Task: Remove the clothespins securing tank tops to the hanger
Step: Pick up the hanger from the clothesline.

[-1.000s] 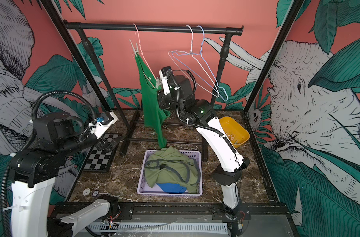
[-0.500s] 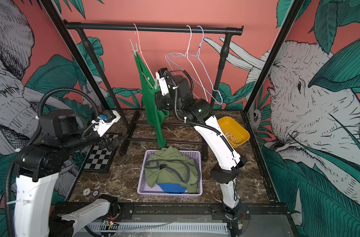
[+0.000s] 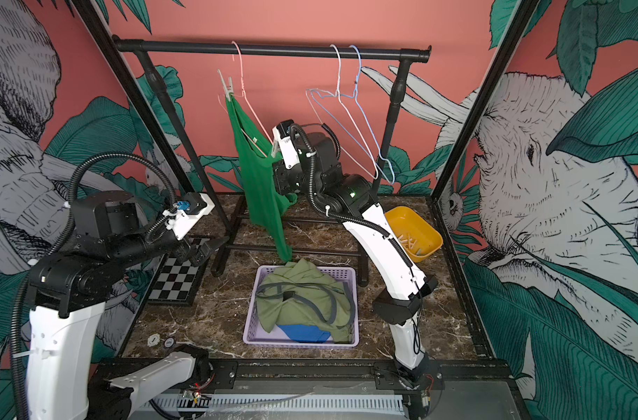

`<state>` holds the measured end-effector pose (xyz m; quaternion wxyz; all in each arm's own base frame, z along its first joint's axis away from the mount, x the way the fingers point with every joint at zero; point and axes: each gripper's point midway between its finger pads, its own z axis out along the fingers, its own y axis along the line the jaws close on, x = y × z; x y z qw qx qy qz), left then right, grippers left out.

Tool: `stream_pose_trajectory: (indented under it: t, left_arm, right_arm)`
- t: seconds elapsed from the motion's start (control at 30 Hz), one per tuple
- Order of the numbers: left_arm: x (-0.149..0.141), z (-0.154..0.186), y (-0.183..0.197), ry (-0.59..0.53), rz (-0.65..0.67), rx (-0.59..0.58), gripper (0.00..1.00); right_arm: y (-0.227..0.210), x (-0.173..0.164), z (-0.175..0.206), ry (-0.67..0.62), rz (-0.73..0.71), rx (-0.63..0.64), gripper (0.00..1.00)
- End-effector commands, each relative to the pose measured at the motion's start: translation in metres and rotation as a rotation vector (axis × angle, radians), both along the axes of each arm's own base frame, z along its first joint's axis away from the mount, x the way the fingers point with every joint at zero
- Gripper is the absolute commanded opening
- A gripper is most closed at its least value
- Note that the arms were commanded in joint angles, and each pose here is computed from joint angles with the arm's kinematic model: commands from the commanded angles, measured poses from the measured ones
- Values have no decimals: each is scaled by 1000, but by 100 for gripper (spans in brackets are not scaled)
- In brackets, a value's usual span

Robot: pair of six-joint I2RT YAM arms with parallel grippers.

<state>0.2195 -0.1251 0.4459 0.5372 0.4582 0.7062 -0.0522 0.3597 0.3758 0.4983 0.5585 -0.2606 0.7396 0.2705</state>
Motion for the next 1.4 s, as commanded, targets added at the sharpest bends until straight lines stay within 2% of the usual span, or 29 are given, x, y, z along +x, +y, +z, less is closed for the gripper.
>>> stream_pose_trajectory:
  t: [0.0, 0.4, 1.1, 1.37]
  left_arm:
    - [-4, 2, 0, 3, -7, -10, 99]
    - [-1, -1, 1, 10, 4, -3, 99]
    - [2, 0, 1, 9, 9, 2, 100]
    - [3, 2, 1, 10, 10, -2, 99]
  right_arm:
    - [2, -2, 38, -122, 28, 85, 0]
    - [-4, 4, 87, -273, -24, 228, 0]
    - [-28, -12, 127, -396, -58, 333, 0]
    - [-29, -17, 140, -404, -38, 368, 0]
